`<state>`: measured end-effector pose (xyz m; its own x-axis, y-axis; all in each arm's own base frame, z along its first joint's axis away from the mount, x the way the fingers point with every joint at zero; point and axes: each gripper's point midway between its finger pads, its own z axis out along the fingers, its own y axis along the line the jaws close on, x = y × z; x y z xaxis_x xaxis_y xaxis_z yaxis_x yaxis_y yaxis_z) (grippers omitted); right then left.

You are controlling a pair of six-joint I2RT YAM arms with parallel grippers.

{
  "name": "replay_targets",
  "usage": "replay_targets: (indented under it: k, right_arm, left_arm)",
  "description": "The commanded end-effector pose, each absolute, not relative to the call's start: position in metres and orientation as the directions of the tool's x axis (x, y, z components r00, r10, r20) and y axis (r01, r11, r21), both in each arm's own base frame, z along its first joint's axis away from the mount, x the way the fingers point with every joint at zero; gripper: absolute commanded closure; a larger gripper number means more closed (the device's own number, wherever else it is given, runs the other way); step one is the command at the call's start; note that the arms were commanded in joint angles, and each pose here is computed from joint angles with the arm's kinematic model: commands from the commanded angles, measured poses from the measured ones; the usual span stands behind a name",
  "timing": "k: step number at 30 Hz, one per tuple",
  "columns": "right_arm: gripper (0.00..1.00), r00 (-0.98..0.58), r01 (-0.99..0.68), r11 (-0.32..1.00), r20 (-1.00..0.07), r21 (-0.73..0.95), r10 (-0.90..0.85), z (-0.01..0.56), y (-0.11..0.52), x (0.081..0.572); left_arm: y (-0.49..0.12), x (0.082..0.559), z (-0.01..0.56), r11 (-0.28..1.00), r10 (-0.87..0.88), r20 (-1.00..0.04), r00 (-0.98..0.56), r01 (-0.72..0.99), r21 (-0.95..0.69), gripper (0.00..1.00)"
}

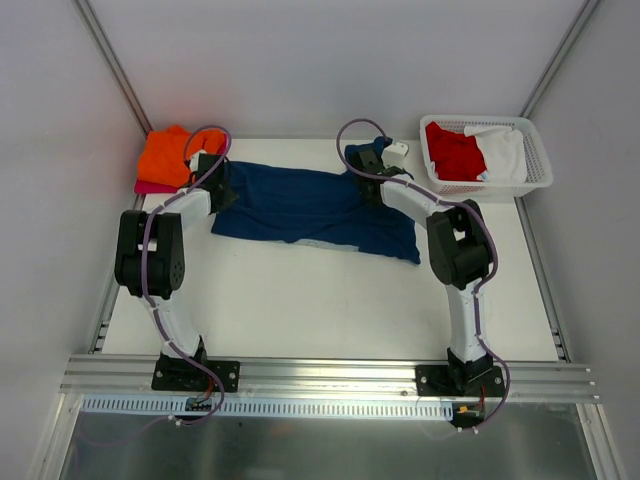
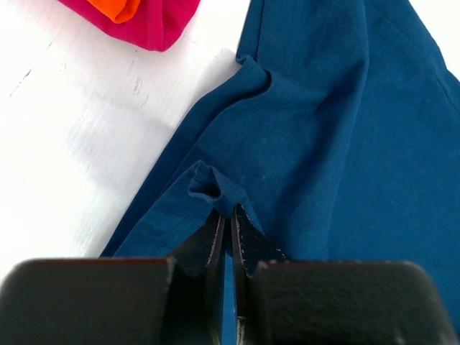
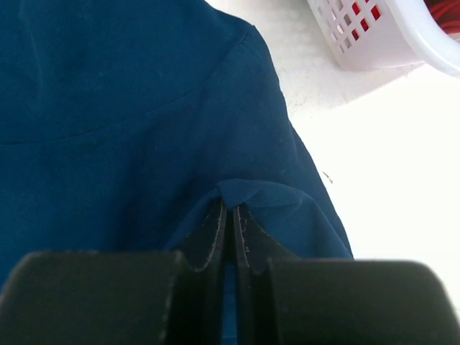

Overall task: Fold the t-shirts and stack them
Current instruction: Fold the flattened tshirt in 1/3 of the way

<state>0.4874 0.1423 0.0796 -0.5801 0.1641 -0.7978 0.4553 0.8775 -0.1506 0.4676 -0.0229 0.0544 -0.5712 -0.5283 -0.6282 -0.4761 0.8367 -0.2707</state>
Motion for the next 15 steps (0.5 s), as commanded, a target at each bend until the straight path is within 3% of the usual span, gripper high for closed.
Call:
replay_targets:
  k: [1, 3, 4, 5, 6, 7, 8, 15]
  right_arm:
    - [0.92, -0.548, 0.466, 0.875, -0.819, -0.132, 0.169, 0.0939, 0.1409, 0.5001]
    - [0.75, -0.546, 0.468, 0.874, -0.821, -0.132, 0.168, 0.0944, 0.1407, 0.5008]
    - [0.42, -0.546, 0.468, 0.874, -0.820, -0.131, 0.169, 0.0952, 0.1399, 0.5017]
    - [0.22, -0.548, 0.465, 0.875, -0.820, -0.133, 0.166, 0.0950, 0.1407, 0.5018]
    - [0.08, -0.550, 0.465, 0.875, -0.819, -0.137, 0.164, 0.0936, 0.1399, 0.5019]
    - [0.01, -0.550, 0.465, 0.874, -0.819, -0.139, 0.163, 0.0935, 0.1397, 0.5022]
    - [0.00, -0.545, 0.470, 0.872, -0.822, -0.136, 0.165, 0.0951, 0.1393, 0.5026]
    - [0.01, -0.545, 0.473, 0.868, -0.824, -0.149, 0.155, 0.0992, 0.1374, 0.5029]
  left_arm:
    - [-0.0196, 0.4842, 0.0632, 0.843, -0.516, -0.657, -0.550, -0.462, -0.275, 0.97]
    - [-0.0202, 0.4861, 0.0632, 0.844, -0.515, -0.657, -0.551, -0.459, -0.277, 0.81]
    - [-0.0214, 0.4859, 0.0611, 0.844, -0.517, -0.651, -0.556, -0.458, -0.279, 0.70]
    - [-0.0219, 0.4867, 0.0615, 0.845, -0.516, -0.651, -0.557, -0.455, -0.281, 0.54]
    - [-0.0220, 0.4875, 0.0619, 0.845, -0.516, -0.652, -0.556, -0.454, -0.281, 0.20]
    - [-0.0225, 0.4870, 0.0606, 0.846, -0.516, -0.649, -0.559, -0.453, -0.282, 0.05]
    - [-0.0227, 0.4874, 0.0611, 0.847, -0.513, -0.650, -0.560, -0.450, -0.281, 0.01]
    - [-0.0215, 0.4860, 0.0645, 0.851, -0.507, -0.658, -0.557, -0.447, -0.277, 0.01]
